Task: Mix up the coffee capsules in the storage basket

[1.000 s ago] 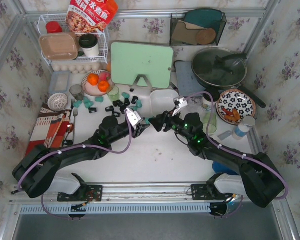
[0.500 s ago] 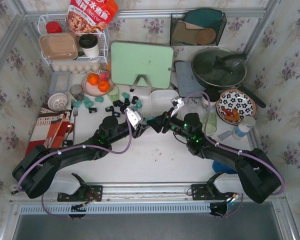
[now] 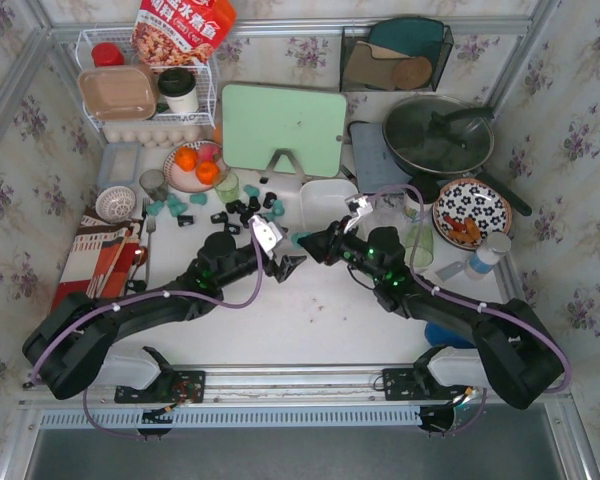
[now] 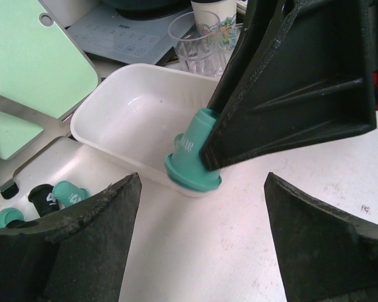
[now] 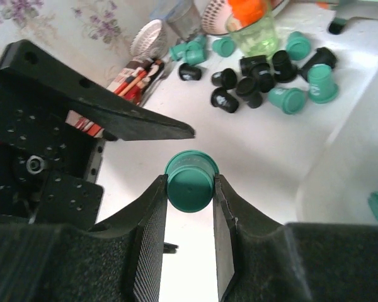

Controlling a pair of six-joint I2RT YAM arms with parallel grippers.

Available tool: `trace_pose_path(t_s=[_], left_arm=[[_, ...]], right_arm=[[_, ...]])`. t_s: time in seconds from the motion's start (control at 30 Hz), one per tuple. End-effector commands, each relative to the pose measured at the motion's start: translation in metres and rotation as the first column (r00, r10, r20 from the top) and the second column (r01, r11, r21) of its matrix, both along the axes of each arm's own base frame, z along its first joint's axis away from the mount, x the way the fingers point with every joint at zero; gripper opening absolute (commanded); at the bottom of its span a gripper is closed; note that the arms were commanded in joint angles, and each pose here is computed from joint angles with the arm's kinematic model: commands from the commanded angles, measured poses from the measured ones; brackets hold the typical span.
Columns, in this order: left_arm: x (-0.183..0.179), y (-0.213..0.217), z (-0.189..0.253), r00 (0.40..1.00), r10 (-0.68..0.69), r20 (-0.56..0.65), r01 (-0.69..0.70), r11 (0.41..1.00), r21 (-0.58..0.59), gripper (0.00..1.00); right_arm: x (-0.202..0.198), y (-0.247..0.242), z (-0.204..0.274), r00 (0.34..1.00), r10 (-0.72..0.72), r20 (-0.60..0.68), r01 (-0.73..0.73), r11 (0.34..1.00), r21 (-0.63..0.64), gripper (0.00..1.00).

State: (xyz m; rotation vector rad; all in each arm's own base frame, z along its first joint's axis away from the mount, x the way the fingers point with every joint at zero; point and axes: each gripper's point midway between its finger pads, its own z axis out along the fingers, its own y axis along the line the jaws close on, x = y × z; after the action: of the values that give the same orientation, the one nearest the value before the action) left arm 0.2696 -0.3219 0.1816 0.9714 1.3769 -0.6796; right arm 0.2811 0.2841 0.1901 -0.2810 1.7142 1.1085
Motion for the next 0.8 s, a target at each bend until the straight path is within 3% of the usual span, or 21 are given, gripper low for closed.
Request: trace_pose_path(t_s=[0.0, 0.17, 0.3, 0.4, 0.57, 0.67, 0.77], left_arm=[[0.006, 0.005, 0.008, 0.999, 0.049, 0.022, -0.048, 0.999, -0.013, 0.82], [0.028, 0.030, -0.007, 0.969, 0.244, -0.043, -0.242, 0.970, 0.036, 0.86], [0.052, 0.060, -0.021, 0.885, 0.458, -0.087, -0.449, 0.888, 0.100, 0.91], [0.070, 0.089, -0.035, 0.774, 0.614, -0.153, -0.594, 0.788, 0.161, 0.96], [0.086, 0.134, -0.060, 0.563, 0.770, -0.302, -0.717, 0.636, 0.286, 0.99], [0.094, 0.162, -0.091, 0.415, 0.821, -0.392, -0.727, 0.558, 0.400, 0.99], [0.100, 0.173, -0.110, 0.346, 0.833, -0.432, -0.685, 0.539, 0.491, 0.93]], right_arm=[[0.024, -0.028, -0.009, 0.981, -0.191, 0.046, 0.194, 0.977, -0.087, 0.16], [0.056, -0.098, -0.031, 0.828, -0.551, 0.098, 0.559, 0.801, -0.215, 0.16], [0.063, -0.111, -0.042, 0.787, -0.604, 0.126, 0.614, 0.745, -0.263, 0.24], [0.070, -0.107, -0.055, 0.795, -0.597, 0.111, 0.597, 0.735, -0.321, 0.44], [0.077, -0.095, -0.076, 0.825, -0.560, 0.069, 0.533, 0.733, -0.423, 0.64], [0.076, -0.090, -0.078, 0.838, -0.542, 0.060, 0.513, 0.746, -0.425, 0.69], [0.075, -0.088, -0.076, 0.847, -0.528, 0.056, 0.500, 0.759, -0.417, 0.70]])
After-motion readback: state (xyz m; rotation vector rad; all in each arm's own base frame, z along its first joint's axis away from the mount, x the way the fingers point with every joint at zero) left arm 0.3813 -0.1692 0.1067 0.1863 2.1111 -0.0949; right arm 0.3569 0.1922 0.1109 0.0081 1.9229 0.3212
